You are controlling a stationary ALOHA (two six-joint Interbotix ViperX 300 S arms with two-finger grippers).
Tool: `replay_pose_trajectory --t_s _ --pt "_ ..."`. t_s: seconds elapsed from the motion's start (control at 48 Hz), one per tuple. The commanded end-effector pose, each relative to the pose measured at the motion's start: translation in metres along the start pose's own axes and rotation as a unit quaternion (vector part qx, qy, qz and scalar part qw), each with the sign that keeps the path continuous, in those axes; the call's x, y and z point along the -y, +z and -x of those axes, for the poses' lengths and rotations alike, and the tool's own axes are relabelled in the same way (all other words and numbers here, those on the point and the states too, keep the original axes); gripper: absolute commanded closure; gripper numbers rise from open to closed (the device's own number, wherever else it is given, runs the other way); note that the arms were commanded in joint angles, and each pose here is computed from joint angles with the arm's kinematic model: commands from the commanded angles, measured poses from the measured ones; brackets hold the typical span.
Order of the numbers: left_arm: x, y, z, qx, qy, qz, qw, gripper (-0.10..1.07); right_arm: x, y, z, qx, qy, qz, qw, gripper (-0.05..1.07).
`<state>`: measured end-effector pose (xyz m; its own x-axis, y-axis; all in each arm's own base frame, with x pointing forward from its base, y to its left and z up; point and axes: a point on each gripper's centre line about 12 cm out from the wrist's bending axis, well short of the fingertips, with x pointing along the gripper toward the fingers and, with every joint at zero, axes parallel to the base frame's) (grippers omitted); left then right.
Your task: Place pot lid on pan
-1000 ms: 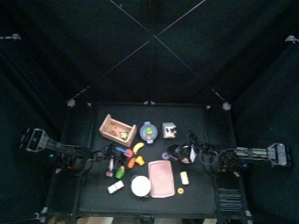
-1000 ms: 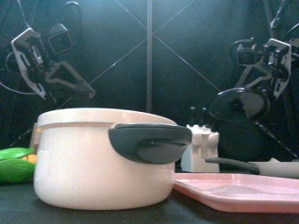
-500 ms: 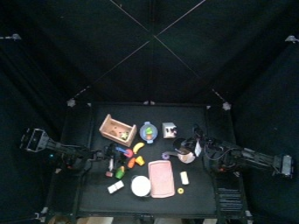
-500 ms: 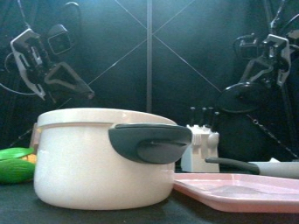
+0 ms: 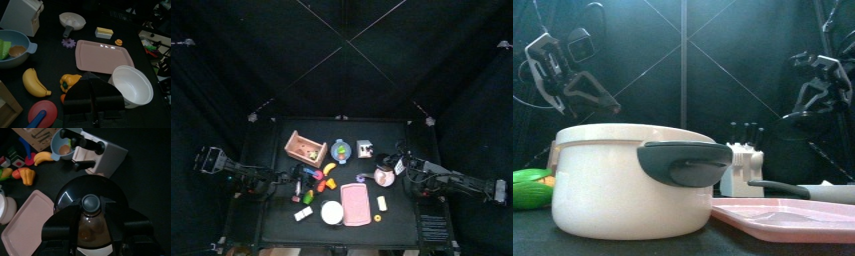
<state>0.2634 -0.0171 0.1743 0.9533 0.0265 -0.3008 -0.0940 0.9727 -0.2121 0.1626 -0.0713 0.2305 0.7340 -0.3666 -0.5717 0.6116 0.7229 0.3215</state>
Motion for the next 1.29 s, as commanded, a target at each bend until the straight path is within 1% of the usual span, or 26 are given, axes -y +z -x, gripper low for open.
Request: replay_pose_trajectory --t_s 0.0,0.125,0.229,0.479,0.708,0.938,1.271 --pt "0.002 0.004 -0.001 0.007 -0.003 0.001 1.0000 1.00 -0.007 -0.003 0.001 0.003 0.012 0.005 0.9999 0.33" --pt "0.002 0.004 -0.001 0.007 -0.003 0.001 1.0000 1.00 -0.009 -0.017 -0.007 -0.015 0.013 -0.012 0.9997 0.33" --pt "0.002 0.004 -0.001 0.007 -0.003 0.001 1.0000 1.00 -0.012 -0.027 -0.011 -0.027 0.019 -0.015 0.9993 0.33" --pt "0.002 0.004 -0.001 0.007 -0.003 0.001 1.0000 1.00 -0.019 -0.036 -0.014 -0.037 0.017 -0.013 0.9991 0.33" --pt "0.002 0.004 -0.001 0.006 -0.003 0.001 1.0000 1.00 -0.023 -0.048 -0.011 -0.067 -0.002 -0.016 0.9976 0.33" --pt "0.002 0.004 -0.001 0.006 -0.003 0.001 1.0000 1.00 -0.031 -0.053 -0.009 -0.067 -0.017 -0.012 0.9975 0.33" --pt "0.002 0.004 -0.001 0.006 -0.003 0.001 1.0000 1.00 -0.042 -0.062 -0.011 -0.046 -0.021 -0.008 0.9987 0.33"
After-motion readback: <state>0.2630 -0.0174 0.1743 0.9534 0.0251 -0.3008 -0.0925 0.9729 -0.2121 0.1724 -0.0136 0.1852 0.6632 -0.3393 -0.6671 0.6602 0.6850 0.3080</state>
